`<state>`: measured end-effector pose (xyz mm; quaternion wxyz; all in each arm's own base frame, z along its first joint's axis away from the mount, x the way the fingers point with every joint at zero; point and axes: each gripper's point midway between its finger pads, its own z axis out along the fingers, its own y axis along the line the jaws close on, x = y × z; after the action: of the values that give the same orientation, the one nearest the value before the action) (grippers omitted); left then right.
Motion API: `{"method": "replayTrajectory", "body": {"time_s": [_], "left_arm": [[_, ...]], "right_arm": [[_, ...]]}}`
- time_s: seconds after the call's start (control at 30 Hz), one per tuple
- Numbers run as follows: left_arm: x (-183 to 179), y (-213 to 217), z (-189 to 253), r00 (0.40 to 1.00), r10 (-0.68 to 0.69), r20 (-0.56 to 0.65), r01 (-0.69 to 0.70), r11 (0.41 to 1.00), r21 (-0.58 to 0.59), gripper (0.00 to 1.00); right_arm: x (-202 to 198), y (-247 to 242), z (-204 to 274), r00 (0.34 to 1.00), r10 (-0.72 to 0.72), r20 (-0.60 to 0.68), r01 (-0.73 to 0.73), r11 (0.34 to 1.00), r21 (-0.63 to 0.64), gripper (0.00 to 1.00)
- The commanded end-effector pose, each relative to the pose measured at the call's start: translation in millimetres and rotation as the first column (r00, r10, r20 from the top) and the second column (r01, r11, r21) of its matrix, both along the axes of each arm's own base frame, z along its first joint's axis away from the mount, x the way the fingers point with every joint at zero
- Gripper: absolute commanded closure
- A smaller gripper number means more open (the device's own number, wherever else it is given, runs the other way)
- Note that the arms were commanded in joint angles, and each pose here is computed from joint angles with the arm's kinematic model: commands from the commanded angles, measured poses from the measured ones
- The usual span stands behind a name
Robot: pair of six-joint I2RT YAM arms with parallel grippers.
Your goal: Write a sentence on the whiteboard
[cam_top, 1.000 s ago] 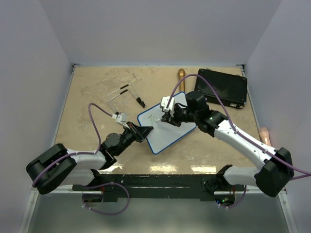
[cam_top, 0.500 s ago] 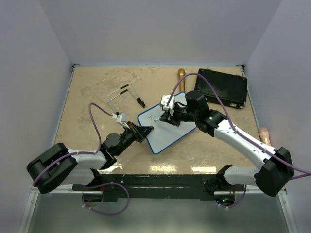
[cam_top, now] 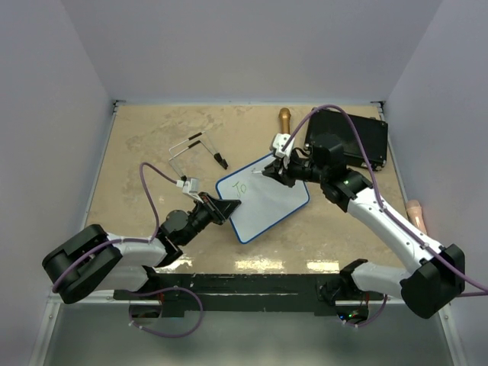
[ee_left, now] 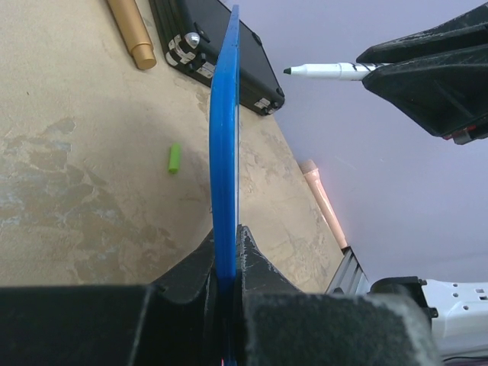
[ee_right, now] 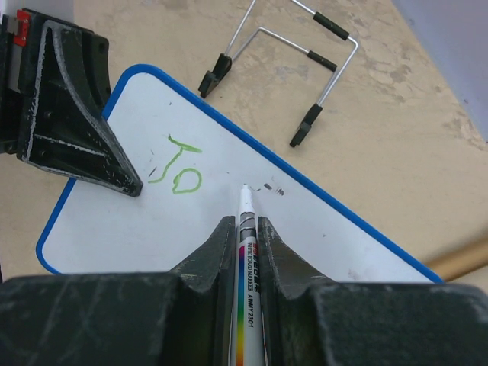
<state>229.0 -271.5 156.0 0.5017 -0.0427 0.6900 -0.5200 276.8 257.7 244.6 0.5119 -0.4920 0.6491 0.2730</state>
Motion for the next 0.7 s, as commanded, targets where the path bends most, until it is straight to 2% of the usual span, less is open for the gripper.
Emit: {"method": "replayTrajectory", "body": {"time_s": [0.0, 0.67], "left_arm": [[-26, 23, 154, 0.918, 0.076, 0.388, 0.109, 0.895, -0.432, 1.0], [-29, 18, 157, 0.912, 0.05, 0.406, 0.144, 0.89, -0.433, 1.0]], "right_arm": [[7, 6, 27, 0.999, -0.012, 0.044, 0.009, 0.998, 0.061, 1.0], [17, 15, 9, 0.999, -0.036, -0.003, 0.036, 0.998, 0.046, 1.0]]}}
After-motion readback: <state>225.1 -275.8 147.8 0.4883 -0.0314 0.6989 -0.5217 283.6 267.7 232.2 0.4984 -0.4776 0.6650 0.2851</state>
